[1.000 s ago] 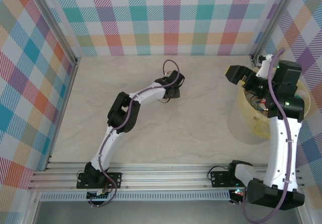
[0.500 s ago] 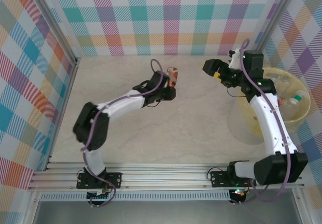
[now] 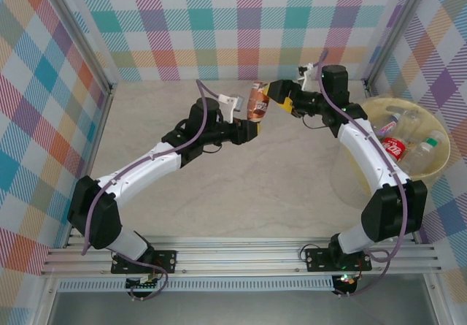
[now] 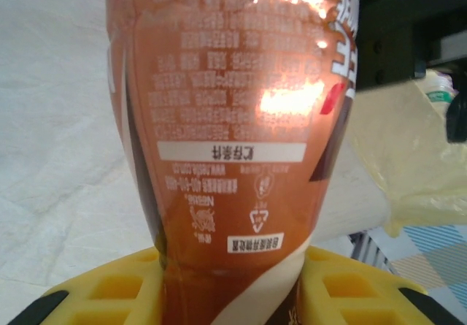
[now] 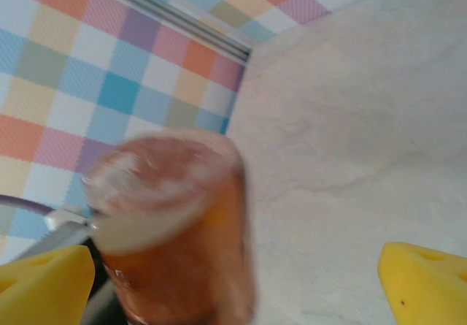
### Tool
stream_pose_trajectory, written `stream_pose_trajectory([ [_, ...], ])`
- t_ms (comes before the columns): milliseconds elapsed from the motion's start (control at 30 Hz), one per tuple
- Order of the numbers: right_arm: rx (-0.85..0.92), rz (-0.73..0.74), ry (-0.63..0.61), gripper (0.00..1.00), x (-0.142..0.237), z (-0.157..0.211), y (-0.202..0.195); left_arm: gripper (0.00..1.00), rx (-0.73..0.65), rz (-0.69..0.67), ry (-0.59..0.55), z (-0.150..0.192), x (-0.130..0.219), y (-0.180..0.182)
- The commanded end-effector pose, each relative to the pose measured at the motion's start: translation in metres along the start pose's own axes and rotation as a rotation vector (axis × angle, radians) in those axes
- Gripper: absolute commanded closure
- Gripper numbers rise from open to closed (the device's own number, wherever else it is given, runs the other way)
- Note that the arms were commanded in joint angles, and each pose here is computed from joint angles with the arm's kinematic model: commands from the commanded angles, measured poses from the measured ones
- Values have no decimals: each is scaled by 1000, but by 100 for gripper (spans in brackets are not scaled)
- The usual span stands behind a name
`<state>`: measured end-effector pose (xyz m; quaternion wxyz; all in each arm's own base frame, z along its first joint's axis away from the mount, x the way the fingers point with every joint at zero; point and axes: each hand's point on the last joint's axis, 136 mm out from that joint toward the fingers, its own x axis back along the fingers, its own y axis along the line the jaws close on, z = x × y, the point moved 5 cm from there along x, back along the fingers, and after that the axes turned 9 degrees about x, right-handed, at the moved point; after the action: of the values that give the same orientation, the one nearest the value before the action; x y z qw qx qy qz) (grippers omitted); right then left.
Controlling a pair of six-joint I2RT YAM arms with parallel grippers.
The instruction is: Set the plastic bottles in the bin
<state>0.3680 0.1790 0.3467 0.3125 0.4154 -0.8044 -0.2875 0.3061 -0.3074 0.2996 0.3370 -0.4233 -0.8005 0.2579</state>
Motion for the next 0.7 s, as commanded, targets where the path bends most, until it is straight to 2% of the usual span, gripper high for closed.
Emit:
stream_pose_trajectory([
  [0, 89, -172, -73, 0, 1, -16, 33, 71, -13, 123, 10, -1, -1, -18],
  [100, 104, -203, -61, 0, -2, -15, 37, 71, 4, 165, 17, -2, -5, -22],
  [267, 94, -164, -13, 1, -13, -5, 26, 71, 17, 211, 34, -5, -10, -28],
  [500, 101, -154, 2, 28, -18, -4, 28, 70, 40, 221, 63, -2, -17, -25],
  [667, 104, -104, -11, 41, -13, -3, 25, 69, 46, 225, 82, -2, -21, -25],
])
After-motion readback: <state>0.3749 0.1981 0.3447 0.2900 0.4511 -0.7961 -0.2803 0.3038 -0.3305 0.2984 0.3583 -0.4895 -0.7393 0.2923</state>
